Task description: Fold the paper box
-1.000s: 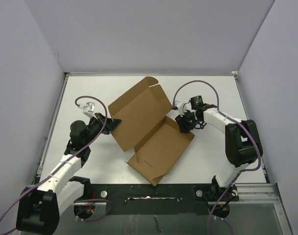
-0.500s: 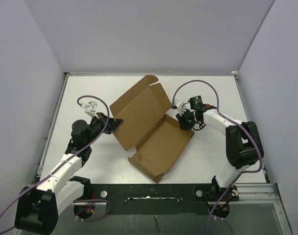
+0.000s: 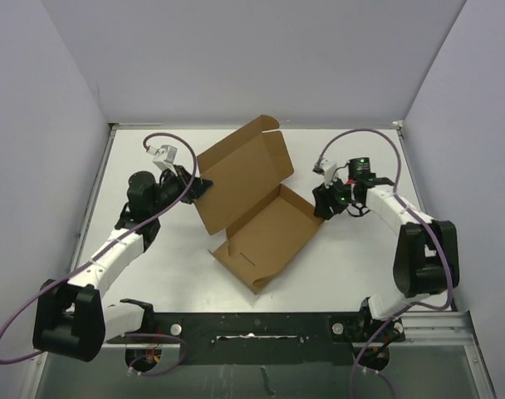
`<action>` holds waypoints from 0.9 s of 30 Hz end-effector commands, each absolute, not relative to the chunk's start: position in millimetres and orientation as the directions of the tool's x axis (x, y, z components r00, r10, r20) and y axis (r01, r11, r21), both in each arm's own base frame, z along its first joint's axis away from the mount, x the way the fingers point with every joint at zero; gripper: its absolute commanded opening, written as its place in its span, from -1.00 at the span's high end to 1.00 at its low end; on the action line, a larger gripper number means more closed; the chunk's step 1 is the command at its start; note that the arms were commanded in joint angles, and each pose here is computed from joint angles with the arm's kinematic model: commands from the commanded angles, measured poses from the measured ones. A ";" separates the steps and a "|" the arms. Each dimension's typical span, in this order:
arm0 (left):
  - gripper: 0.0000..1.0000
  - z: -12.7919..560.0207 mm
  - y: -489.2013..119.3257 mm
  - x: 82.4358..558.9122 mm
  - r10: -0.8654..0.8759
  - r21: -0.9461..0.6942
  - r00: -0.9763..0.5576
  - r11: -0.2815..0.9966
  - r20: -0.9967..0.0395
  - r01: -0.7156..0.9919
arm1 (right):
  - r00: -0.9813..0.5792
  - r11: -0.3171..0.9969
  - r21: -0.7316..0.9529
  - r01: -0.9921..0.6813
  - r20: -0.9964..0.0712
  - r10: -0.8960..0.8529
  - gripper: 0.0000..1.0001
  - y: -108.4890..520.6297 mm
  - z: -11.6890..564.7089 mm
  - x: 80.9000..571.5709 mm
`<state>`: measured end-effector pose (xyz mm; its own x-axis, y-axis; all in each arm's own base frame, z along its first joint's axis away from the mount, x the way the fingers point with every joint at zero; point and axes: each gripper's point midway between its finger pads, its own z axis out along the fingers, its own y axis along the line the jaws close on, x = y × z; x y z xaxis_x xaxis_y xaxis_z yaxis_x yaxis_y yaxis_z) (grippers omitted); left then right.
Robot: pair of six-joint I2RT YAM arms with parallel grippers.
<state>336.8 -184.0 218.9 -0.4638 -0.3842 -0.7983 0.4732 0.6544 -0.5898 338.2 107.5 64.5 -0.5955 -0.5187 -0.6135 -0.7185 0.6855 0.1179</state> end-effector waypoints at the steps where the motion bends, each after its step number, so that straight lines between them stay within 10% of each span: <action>1: 0.96 243.7 -192.3 361.1 -0.306 -0.495 -0.400 0.663 -0.864 0.561 | -0.468 0.647 0.114 -0.754 -0.784 -0.408 -0.12 106.5 135.1 341.5; 13: -0.20 250.9 -149.1 399.2 -0.323 -0.466 -0.421 0.833 -0.848 0.298 | -0.260 0.525 0.119 -0.843 -0.944 -0.203 -0.10 112.8 190.7 310.2; 27: -0.26 239.0 -87.9 291.8 -0.537 -0.622 -0.425 0.778 -0.729 0.085 | -0.171 0.525 0.027 -0.851 -0.959 -0.227 -0.17 97.8 195.3 313.8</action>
